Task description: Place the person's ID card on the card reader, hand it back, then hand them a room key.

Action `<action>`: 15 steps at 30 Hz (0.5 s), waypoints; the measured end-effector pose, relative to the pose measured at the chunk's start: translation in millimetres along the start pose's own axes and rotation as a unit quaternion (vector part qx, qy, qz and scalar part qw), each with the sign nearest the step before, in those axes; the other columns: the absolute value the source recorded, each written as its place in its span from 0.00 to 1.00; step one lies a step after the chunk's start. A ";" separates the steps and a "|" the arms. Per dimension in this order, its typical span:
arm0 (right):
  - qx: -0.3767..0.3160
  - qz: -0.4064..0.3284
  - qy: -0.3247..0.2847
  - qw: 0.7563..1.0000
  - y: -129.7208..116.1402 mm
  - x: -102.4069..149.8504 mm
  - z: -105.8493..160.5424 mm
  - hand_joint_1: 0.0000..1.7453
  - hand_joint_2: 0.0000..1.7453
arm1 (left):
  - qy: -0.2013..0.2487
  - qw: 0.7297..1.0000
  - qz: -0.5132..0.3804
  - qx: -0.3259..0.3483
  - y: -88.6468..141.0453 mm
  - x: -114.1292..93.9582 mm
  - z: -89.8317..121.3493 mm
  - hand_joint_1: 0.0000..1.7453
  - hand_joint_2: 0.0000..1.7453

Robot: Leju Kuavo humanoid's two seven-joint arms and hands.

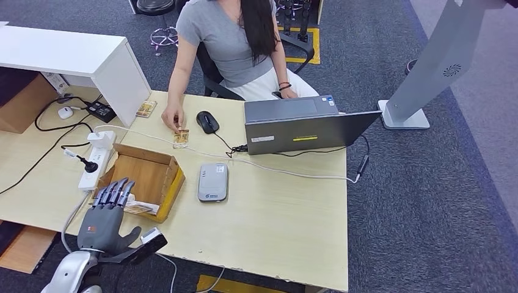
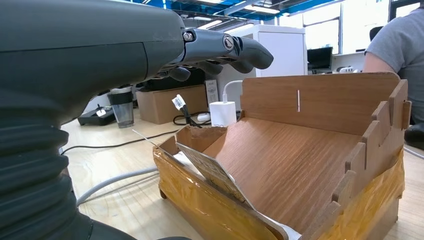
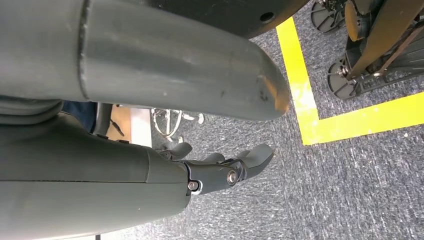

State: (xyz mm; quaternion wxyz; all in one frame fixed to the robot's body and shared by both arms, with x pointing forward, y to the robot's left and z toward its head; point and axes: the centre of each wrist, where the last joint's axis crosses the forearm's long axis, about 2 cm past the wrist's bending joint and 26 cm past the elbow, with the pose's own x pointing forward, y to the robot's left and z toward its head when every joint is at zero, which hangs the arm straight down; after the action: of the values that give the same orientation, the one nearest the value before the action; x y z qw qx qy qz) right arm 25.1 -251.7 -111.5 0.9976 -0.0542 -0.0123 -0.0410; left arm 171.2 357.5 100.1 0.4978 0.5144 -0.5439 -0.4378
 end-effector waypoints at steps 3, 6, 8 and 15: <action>0.001 0.002 0.000 1.000 0.1 0.0 0.0 0.00 0.00 | 0.002 1.000 -0.001 0.000 0.1 -0.2 -0.1 0.00 1.00; 0.001 0.003 -0.001 1.000 0.1 0.1 0.0 0.00 0.00 | 0.004 1.000 -0.002 0.000 0.2 -0.5 -0.2 0.00 1.00; 0.001 0.004 -0.001 1.000 0.1 0.1 0.0 0.00 0.00 | 0.007 1.000 -0.003 0.001 0.3 -0.9 -0.3 0.00 1.00; 0.001 0.007 -0.001 1.000 0.2 0.0 0.0 0.00 0.00 | 0.015 1.000 -0.003 0.001 -0.7 -0.6 -0.1 0.00 1.00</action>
State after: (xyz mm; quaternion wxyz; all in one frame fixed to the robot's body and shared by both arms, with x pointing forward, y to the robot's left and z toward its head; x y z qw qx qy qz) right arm 25.2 -251.6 -111.5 0.9979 -0.0532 -0.0133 -0.0335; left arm 171.4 358.1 99.4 0.5042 0.5229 -0.5356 -0.4308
